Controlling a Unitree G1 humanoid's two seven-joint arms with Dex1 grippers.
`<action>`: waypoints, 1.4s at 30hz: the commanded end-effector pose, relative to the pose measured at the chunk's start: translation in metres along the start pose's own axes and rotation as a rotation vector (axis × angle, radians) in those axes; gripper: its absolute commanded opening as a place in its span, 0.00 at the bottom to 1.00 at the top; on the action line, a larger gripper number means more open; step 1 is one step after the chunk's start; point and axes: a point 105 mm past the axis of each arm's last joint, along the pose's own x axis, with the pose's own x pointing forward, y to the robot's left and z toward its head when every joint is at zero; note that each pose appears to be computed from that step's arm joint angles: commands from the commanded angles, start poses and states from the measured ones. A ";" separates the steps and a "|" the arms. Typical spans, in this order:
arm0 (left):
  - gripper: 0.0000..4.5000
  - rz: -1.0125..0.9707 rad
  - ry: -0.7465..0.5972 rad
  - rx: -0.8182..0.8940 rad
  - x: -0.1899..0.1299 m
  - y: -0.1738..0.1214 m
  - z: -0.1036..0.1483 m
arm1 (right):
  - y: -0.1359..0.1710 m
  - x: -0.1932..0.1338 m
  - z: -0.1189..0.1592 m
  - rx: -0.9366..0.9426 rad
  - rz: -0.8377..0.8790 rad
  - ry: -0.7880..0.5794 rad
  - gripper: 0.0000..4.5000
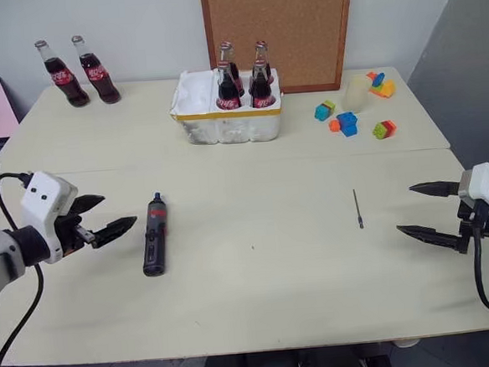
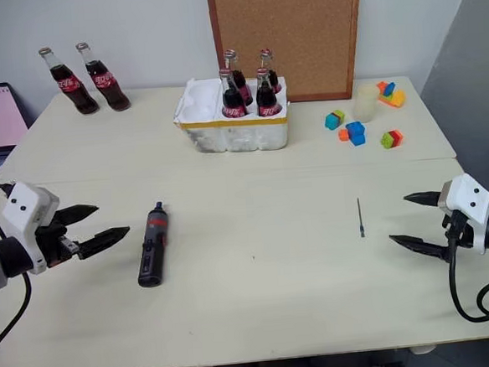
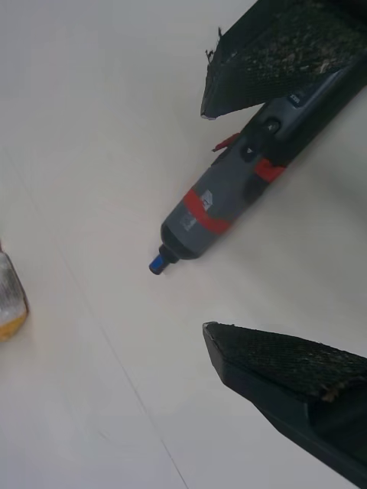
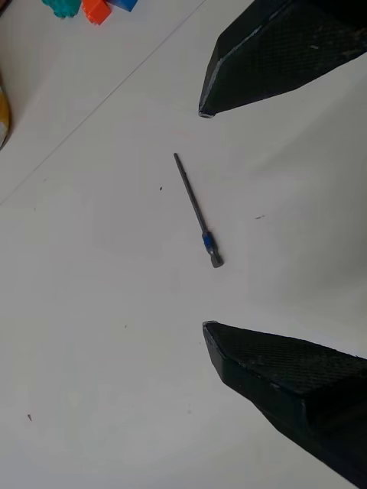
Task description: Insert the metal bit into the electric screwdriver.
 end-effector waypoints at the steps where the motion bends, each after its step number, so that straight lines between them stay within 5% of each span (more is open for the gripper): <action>1: 0.99 -0.011 -0.054 0.034 -0.001 0.001 0.016 | 0.002 -0.001 0.006 -0.036 -0.002 -0.011 1.00; 17: 0.99 0.129 -0.027 -0.104 -0.002 0.019 0.006 | 0.010 0.011 0.018 -0.044 0.026 -0.072 1.00; 27: 0.99 0.152 0.156 -0.245 0.008 0.032 0.008 | 0.042 0.052 0.074 -0.032 0.194 -0.322 1.00; 32: 0.99 0.082 0.229 -0.323 0.040 0.024 0.028 | 0.067 0.080 0.098 -0.106 0.329 -0.415 1.00; 42: 0.99 0.077 0.442 -0.483 0.068 0.023 0.015 | 0.107 0.109 0.130 -0.145 0.404 -0.525 1.00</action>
